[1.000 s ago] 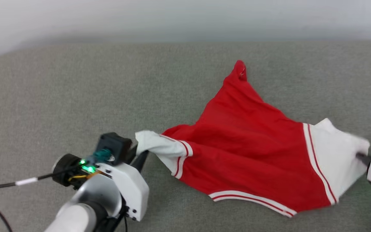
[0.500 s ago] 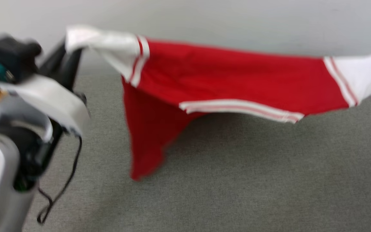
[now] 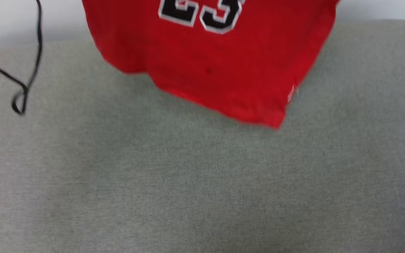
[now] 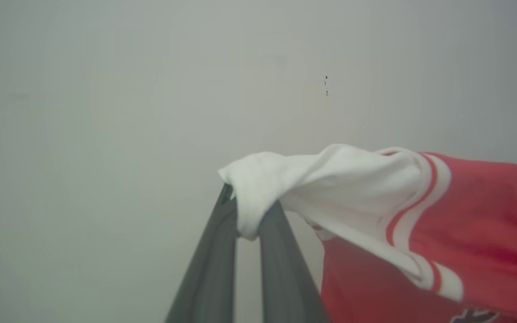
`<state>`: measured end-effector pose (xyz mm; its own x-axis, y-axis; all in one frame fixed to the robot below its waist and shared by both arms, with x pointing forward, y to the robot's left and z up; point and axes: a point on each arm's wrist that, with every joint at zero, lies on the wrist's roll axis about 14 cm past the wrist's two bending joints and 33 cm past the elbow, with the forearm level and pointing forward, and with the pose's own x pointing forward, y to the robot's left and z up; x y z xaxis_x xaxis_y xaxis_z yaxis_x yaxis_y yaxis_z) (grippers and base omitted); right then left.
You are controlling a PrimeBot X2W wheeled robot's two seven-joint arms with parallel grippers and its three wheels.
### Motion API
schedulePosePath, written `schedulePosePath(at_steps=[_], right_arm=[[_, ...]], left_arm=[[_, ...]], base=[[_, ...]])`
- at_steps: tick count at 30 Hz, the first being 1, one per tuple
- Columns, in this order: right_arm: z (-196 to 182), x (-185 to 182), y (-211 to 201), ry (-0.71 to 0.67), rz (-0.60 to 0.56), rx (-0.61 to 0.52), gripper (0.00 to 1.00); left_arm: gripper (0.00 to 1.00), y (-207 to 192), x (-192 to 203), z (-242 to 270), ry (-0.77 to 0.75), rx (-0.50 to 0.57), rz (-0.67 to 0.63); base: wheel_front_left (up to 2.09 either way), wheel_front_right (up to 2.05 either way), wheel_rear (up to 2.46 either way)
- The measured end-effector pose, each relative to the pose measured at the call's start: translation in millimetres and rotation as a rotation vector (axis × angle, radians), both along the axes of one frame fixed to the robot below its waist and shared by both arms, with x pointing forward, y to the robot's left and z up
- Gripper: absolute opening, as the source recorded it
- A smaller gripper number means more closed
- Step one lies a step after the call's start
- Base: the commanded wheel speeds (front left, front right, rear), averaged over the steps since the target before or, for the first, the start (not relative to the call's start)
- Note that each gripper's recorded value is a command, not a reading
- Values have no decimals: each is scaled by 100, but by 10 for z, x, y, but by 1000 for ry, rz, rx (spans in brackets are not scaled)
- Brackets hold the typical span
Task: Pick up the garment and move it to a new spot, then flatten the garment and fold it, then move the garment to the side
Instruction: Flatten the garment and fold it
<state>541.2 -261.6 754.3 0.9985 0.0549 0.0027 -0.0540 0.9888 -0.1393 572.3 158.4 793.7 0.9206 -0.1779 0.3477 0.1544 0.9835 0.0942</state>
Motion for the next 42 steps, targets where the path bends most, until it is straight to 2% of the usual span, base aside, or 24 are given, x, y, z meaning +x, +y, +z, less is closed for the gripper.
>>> schedulePosePath(at_steps=[7,11,15,23,27,31,35,42], right_arm=[[66,649,144,-155,33,13,0],[-26,949,195,-220,45,-2,0],[-374,1224,252,-198,63,-16,0],[-1489,1613,331,2,85,34,0],[-1948,1649,370,105,86,55,0],[-2308,1511,378,192,87,82,0],[-2613,1209,290,267,75,94,0],[-2830,493,307,332,102,119,0]], left_arm=[[0,72,731,-200,-4,-83,44],[0,86,1085,-432,5,-119,55],[0,33,1392,-821,56,-142,51],[0,47,1791,-2057,284,-189,70],[0,-5,1757,-2682,427,-214,60],[0,31,1591,-2987,510,-231,57],[0,14,1253,-3291,598,-244,38],[0,215,475,-3420,658,-277,50]], base=[[0,0,0],[0,0,0],[0,0,0],[0,0,0],[0,0,0],[0,0,0],[0,0,0],[0,0,0]])
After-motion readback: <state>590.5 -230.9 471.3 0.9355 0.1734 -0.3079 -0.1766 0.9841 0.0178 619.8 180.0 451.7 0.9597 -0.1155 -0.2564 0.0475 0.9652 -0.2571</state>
